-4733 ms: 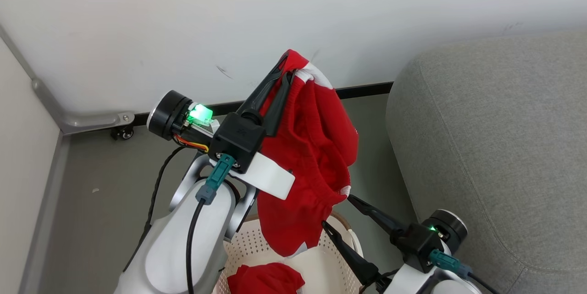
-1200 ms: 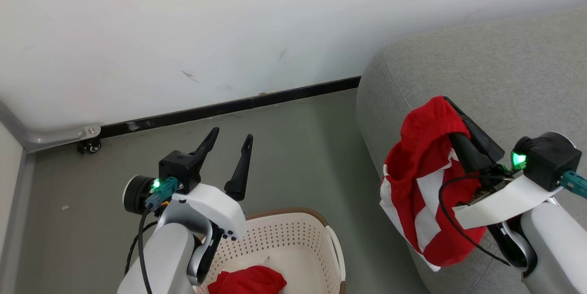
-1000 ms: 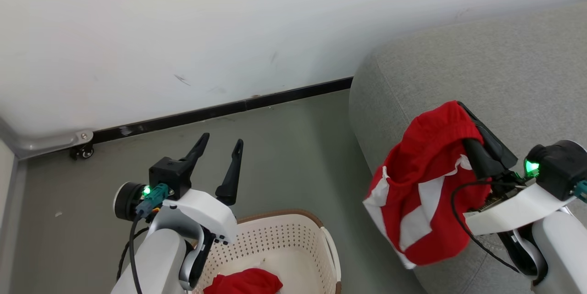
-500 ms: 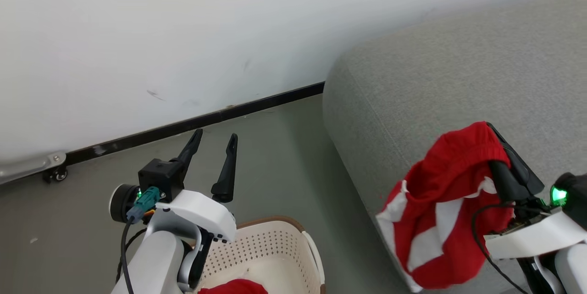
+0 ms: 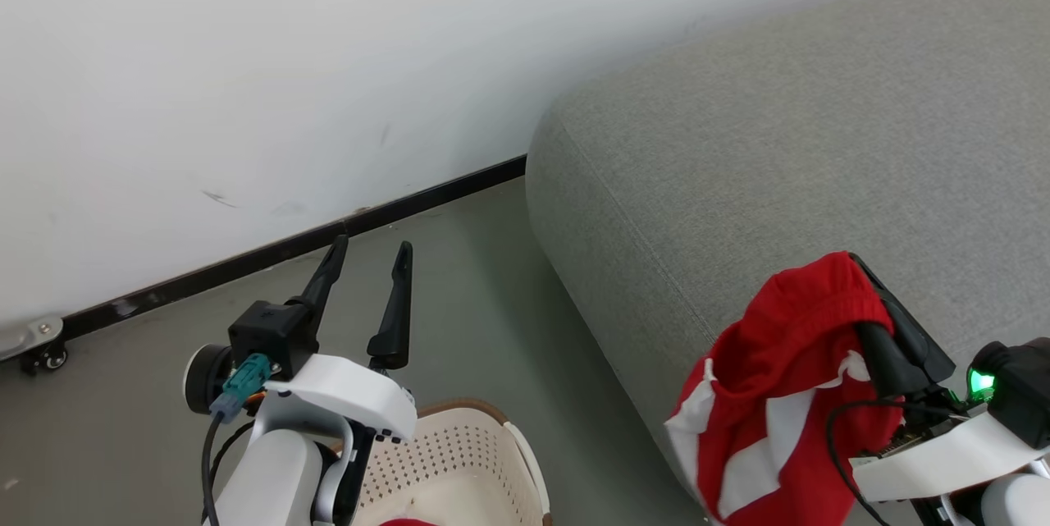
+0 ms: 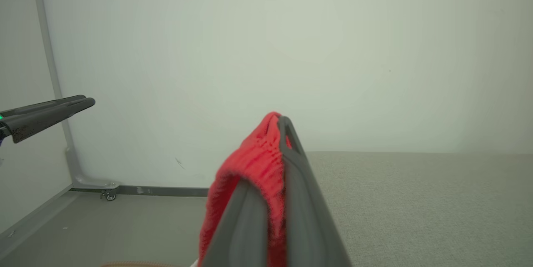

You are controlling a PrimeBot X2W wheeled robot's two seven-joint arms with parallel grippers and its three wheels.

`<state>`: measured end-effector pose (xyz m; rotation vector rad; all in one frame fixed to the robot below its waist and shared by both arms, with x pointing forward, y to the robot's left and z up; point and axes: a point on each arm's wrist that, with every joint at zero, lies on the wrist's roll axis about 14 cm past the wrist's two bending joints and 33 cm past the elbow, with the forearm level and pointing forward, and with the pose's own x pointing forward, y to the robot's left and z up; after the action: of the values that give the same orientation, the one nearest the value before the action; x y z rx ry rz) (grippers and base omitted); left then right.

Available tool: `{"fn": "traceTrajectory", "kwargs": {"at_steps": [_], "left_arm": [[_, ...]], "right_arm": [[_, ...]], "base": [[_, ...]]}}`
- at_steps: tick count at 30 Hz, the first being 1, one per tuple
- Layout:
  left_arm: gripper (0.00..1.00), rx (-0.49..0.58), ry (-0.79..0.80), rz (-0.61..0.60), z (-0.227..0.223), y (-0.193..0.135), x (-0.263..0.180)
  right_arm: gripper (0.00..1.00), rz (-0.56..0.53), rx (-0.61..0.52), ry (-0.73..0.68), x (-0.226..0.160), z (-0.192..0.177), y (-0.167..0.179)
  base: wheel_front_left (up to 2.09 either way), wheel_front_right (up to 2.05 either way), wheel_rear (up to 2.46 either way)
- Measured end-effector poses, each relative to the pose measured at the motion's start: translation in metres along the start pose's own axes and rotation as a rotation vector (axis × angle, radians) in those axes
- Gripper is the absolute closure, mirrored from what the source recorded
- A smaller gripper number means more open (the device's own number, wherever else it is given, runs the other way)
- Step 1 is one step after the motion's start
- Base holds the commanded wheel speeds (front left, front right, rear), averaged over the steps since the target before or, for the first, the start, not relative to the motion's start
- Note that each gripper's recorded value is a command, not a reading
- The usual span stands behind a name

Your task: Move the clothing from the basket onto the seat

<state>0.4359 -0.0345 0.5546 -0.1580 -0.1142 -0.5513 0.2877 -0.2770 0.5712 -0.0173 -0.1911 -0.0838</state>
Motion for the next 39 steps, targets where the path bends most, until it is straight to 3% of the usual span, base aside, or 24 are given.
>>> {"fn": "traceTrajectory", "kwargs": {"at_steps": [10,17,28,39], "left_arm": [[0.00,0.027,0.009,0.025,-0.008,0.009,-0.005],[0.00,0.052,0.034,0.076,-0.018,0.029,-0.014],[0.00,0.074,0.061,0.141,-0.032,0.059,-0.020],[0.00,0.086,0.061,0.151,-0.042,0.077,-0.017]], "right_arm": [[1.00,0.013,-0.018,0.050,0.004,-0.005,0.001],[1.00,0.032,-0.044,-0.030,0.051,0.035,-0.009],[1.00,-0.100,-0.097,-0.128,0.118,0.108,-0.076],[1.00,-0.228,-0.130,-0.092,0.161,0.131,-0.127]], "base": [[0.00,0.00,0.00],[0.00,0.00,0.00],[0.00,0.00,0.00],[0.00,0.00,0.00]]}}
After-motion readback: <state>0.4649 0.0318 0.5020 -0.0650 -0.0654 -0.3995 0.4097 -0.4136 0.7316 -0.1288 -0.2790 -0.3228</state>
